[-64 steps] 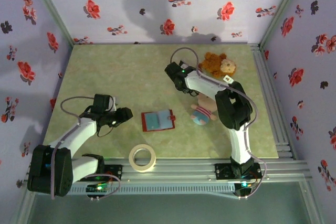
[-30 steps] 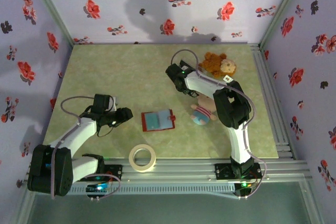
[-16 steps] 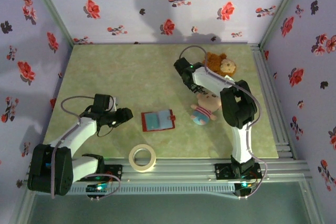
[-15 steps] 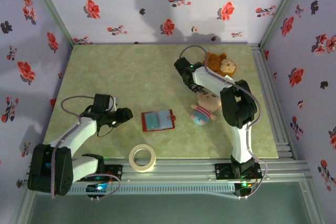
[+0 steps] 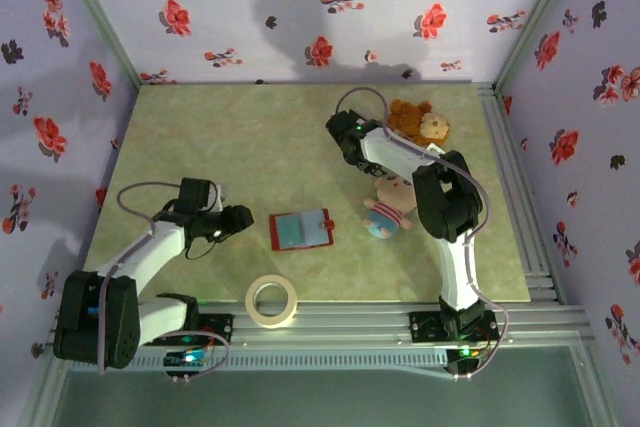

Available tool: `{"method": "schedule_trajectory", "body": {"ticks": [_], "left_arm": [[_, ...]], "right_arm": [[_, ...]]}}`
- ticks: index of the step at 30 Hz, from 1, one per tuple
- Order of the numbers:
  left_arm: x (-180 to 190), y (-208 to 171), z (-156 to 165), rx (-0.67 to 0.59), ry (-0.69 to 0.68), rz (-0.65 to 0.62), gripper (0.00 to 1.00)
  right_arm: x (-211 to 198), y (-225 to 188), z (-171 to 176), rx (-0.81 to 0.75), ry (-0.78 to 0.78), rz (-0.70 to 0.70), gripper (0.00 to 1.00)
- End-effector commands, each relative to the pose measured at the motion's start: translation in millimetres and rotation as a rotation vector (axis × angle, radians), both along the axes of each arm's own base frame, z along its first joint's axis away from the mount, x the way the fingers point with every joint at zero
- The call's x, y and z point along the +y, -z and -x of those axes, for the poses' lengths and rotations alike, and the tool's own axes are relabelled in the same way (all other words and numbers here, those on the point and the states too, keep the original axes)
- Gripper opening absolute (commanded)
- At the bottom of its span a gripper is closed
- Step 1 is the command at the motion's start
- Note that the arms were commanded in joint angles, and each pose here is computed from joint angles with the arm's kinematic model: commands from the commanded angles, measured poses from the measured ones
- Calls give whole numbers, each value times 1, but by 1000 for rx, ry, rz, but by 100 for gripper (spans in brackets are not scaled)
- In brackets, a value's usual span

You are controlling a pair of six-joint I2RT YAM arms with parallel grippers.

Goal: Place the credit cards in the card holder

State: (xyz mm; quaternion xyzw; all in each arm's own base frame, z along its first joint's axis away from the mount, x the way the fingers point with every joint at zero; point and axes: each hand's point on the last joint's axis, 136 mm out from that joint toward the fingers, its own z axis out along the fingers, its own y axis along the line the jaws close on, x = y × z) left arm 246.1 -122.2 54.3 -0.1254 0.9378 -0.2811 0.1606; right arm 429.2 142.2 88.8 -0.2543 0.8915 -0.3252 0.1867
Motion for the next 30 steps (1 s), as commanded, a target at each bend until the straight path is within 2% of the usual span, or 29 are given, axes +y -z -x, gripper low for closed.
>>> {"method": "schedule_trajectory", "body": {"ticks": [1,6,11,15,17,22,24,28,30], "left_arm": [[1,-5,-4,-9,25,-13,52],[2,-4,-3,-10,28,-18,52],[2,-3,-1,-9,27,-19,52],[2,-1,0,-4,27,-20,52],[2,-2,0,-4,28,-20,52],[2,-2,1,-6,30,-20,52],[2,-1,1,-4,32,-21,52],[2,-1,-1,-5,29,-21,52],[2,-1,-1,-6,29,-20,52]], "right_arm": [[-8,-23,-5,-81,29,54,20],[-10,-25,-7,-93,29,81,19],[-9,-20,-7,-91,25,93,27],[-8,-12,-8,-77,21,97,20],[-8,-9,-9,-75,22,99,21],[-7,-7,-11,-72,20,88,41],[-5,-3,-11,-55,18,61,46],[-8,4,-15,-36,22,58,47],[-11,7,-17,-31,26,71,44]]}}
